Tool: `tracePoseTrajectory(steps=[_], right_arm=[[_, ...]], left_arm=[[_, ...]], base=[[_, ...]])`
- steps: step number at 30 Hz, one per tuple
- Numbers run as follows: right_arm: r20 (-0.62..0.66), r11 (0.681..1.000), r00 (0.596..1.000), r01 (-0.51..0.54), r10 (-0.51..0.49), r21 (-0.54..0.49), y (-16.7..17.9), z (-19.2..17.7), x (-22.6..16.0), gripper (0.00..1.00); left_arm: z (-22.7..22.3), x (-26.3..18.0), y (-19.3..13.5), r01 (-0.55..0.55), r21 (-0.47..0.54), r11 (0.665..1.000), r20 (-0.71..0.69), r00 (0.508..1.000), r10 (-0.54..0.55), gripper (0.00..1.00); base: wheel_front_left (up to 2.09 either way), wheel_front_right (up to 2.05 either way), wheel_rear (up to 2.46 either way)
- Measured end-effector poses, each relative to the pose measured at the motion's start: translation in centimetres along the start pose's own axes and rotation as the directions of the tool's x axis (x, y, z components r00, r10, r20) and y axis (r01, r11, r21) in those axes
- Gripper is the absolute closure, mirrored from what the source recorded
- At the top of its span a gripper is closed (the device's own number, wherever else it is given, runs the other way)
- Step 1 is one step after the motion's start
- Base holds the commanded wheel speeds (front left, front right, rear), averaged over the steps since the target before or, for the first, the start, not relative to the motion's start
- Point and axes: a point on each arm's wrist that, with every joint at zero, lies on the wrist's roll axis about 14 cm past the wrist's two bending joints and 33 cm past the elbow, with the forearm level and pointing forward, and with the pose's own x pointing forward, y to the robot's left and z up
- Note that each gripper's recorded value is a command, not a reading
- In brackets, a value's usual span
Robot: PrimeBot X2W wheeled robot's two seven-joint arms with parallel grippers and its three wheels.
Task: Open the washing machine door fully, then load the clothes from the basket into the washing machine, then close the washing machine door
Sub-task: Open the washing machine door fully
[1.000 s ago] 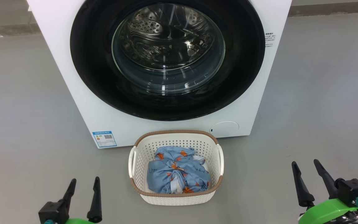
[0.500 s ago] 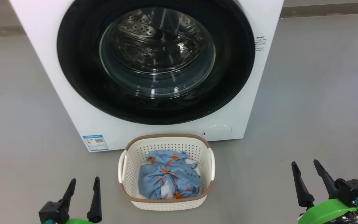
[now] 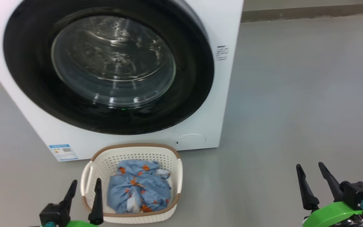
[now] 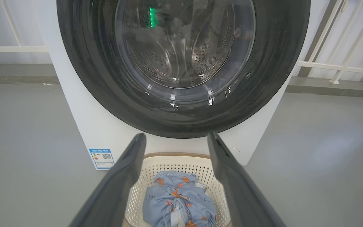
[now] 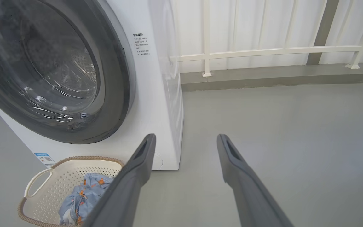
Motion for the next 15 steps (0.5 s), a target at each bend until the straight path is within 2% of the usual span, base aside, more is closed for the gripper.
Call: tracePoseTrajectory(steps=[6,10,15], right_arm=[[0.0,1.0,1.0,0.002,-0.002,-0.001,-0.1,0.03,0.04,0.0],[0.009,1.0,1.0,0.001,-0.001,-0.001,-0.08,0.33,0.25,0.0],[0.01,1.0,1.0,0.002,-0.002,-0.002,-0.11,0.36,0.23,0.0]], left_arm=[[0.16,0.06,-0.12,0.002,-0.002,1.0,0.006,1.0,-0.002,0.0],[0.35,0.11,-0.2,0.005,-0.002,1.0,0.011,1.0,-0.005,0.0],[0.41,0.11,-0.24,0.006,-0.002,1.0,0.013,1.0,-0.006,0.0]], base=[[1.39,0.29,-1.68],[0.47,0.42,-0.89],[0.06,0.06,-0.11]])
